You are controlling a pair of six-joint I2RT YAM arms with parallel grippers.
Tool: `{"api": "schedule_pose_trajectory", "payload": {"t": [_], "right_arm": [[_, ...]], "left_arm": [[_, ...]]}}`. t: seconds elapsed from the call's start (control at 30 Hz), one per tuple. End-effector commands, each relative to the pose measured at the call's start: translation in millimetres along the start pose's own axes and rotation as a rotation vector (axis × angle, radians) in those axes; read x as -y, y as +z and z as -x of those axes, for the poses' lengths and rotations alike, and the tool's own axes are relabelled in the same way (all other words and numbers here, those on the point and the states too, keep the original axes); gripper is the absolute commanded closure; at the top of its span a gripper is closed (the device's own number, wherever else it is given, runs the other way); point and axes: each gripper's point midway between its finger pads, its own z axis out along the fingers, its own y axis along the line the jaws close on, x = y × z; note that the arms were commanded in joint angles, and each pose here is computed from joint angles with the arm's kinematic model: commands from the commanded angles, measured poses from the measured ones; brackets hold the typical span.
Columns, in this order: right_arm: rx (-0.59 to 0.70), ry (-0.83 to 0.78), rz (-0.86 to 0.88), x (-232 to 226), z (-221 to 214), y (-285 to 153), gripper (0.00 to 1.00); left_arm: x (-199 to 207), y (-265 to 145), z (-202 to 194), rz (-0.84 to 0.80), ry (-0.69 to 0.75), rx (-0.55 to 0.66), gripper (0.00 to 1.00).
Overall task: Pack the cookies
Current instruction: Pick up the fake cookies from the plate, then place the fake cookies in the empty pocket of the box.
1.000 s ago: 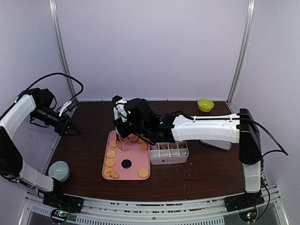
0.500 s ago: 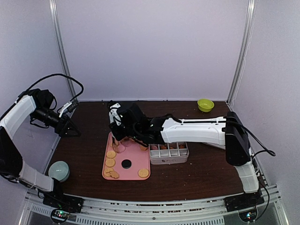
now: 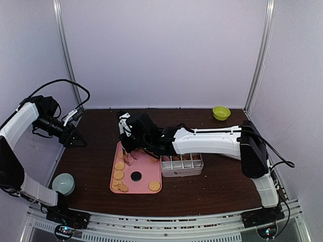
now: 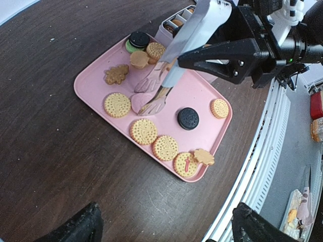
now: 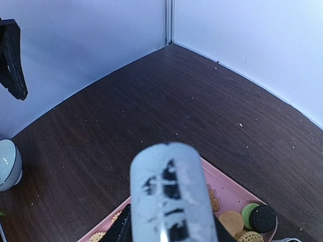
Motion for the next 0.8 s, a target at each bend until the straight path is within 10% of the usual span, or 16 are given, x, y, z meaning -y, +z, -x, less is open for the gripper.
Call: {"api": "schedule_pose_trajectory", "payload": {"t": [0.0,0.43,0.77], "right_arm": [[-0.005,0.004,0.000,2,-7,-4,0.66],[0.184,0.011,-0.037,33,74,-105,0.76],[0.163,0.051,-0.112,75,35,-175,0.76]], "left_arm": [[0,-3,2,0.009,0.025,0.020,0.08],[0,-3,4,0.004,0.025,0.023,0.09],[1,-4,7,-0.006,0.023,0.033,0.09]]}}
